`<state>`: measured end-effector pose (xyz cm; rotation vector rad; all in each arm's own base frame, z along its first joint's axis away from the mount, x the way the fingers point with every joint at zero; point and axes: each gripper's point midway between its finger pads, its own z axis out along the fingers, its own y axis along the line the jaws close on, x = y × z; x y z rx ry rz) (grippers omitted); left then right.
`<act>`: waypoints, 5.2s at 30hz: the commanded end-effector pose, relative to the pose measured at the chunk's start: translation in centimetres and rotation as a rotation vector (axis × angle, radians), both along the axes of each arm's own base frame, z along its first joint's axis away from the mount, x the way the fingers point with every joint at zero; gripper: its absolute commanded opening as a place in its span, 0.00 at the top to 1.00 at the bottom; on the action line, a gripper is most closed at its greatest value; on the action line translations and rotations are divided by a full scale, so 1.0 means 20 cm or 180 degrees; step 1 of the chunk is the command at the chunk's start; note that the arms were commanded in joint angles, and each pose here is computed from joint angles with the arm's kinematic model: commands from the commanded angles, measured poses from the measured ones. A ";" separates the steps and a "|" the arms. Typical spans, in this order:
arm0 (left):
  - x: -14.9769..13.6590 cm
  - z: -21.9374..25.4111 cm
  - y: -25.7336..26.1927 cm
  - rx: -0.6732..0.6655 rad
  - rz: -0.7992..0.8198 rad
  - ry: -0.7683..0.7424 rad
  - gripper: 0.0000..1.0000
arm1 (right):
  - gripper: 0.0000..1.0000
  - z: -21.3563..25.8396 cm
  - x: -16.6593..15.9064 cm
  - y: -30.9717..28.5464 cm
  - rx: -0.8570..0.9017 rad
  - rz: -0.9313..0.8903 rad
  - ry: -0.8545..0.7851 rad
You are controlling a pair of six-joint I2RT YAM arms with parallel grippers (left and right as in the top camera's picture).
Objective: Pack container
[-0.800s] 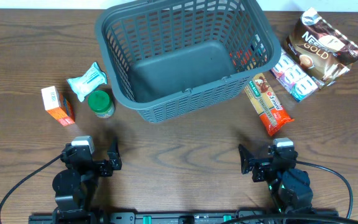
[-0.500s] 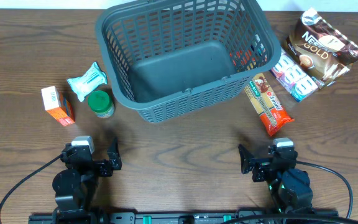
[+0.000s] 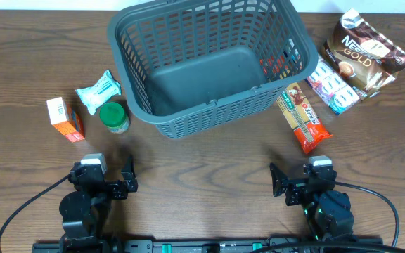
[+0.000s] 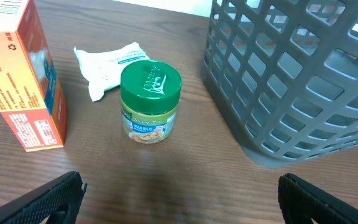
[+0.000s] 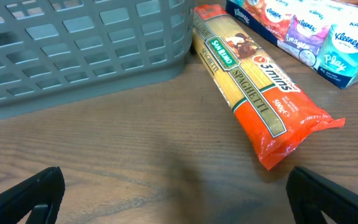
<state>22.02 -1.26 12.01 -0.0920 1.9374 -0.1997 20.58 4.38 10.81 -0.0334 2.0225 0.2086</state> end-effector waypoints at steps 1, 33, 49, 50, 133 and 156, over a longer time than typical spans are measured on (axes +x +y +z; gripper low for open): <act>0.00 -0.04 0.00 0.0040 -0.0023 0.0027 0.01 | 0.01 -0.02 0.00 0.01 0.0026 0.0028 0.0022; 0.00 -0.04 0.00 0.0040 -0.0023 0.0027 0.02 | 0.01 -0.02 0.00 0.01 0.0026 0.0028 0.0022; 0.00 -0.04 0.00 0.0040 -0.0023 0.0027 0.02 | 0.01 -0.01 -0.07 0.22 0.2695 -0.0499 0.0897; 0.00 -0.04 0.00 0.0040 -0.0023 0.0027 0.01 | 0.01 0.01 -0.06 0.24 0.2924 -0.0518 0.0928; 0.00 -0.04 0.00 0.0040 -0.0023 0.0027 0.02 | 0.99 0.58 0.70 0.27 -0.0676 0.0014 0.3066; 0.00 -0.04 0.00 0.0040 -0.0023 0.0027 0.02 | 0.01 1.46 1.16 -0.76 -0.1246 -0.0936 0.0879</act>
